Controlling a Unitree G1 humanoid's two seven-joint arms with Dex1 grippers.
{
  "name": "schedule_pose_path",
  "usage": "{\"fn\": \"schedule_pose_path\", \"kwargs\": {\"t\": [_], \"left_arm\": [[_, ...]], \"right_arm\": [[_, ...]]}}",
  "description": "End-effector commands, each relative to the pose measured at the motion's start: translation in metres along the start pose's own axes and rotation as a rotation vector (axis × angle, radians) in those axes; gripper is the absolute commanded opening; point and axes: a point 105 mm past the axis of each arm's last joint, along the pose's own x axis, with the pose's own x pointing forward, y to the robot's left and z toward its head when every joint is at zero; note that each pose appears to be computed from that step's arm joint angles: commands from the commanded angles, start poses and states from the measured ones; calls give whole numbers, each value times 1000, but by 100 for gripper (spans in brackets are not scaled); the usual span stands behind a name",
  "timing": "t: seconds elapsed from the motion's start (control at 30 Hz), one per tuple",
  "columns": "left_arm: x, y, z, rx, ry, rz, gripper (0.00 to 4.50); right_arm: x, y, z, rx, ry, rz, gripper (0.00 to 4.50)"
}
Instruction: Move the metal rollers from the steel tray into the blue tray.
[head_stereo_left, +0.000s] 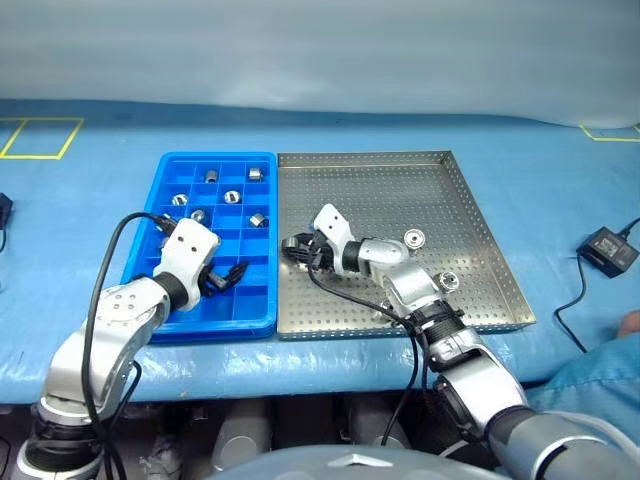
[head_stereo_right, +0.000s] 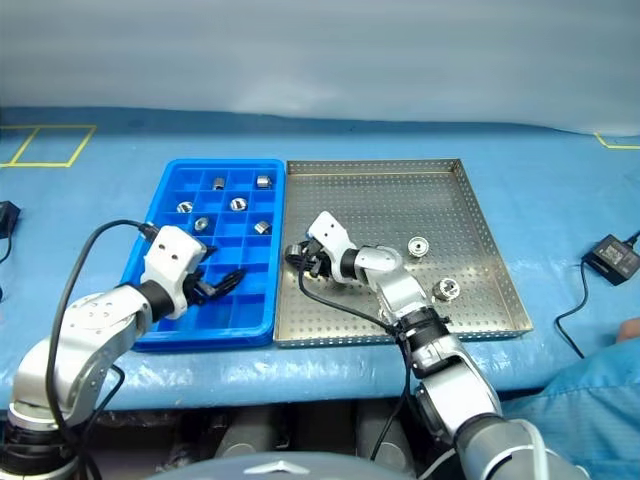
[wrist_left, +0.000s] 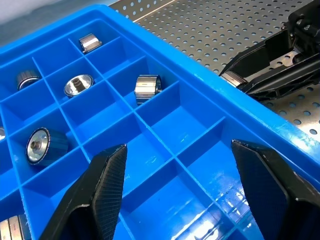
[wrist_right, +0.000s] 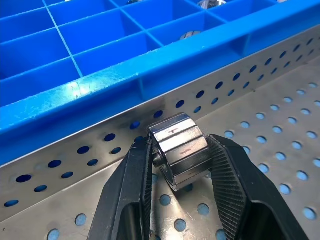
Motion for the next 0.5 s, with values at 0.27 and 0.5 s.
{"fn": "schedule_pose_path", "kwargs": {"t": [0.27, 0.5], "left_arm": [[7, -5, 10, -54, -74, -19, 363], [-4, -15, 35, -184, -257, -99, 363]], "right_arm": [[-42, 20, 58, -31, -202, -82, 129], [-51, 64, 70, 43, -250, 50, 129]]}}
